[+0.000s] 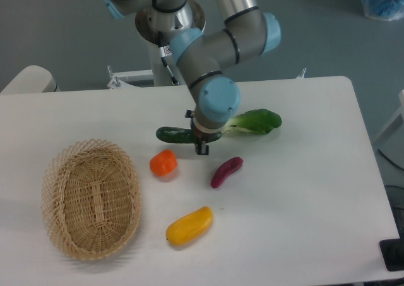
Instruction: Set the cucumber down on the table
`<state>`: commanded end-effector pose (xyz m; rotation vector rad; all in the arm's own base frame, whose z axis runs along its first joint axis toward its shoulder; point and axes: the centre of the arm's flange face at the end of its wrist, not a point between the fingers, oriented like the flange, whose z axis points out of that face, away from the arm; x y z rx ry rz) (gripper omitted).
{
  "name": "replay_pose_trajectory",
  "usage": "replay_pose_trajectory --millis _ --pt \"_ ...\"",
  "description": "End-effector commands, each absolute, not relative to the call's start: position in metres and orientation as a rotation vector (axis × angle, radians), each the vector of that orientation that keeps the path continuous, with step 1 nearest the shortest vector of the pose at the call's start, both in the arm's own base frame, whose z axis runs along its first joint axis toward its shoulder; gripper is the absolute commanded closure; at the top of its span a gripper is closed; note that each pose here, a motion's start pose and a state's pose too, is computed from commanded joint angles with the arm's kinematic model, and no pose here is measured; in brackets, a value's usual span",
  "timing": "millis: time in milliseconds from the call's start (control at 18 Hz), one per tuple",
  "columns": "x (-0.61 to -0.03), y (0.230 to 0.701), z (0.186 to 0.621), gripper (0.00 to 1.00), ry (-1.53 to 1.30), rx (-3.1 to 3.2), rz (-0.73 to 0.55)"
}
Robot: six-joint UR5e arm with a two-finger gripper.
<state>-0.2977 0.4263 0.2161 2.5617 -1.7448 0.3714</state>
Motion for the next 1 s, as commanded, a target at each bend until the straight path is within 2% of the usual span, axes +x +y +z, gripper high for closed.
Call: replay_pose_trajectory --millis 167,278,389,556,667,1000 --pt "-0.293 0.424 0.213 0.76 -1.751 2.536 0.381" --pt "-0.292 0.424 0.210 0.64 -1.749 2.532 0.387" --pt "-0.290 0.422 0.207 0.46 -1.735 2.536 0.398" --pt "-0.289 0.422 0.206 0.09 -1.728 2.539 0.400" --pt "-0.290 0.423 0.208 0.00 -1.730 2.542 0.391" --pt "-0.312 0.435 0.232 0.00 -1.731 2.565 0.299"
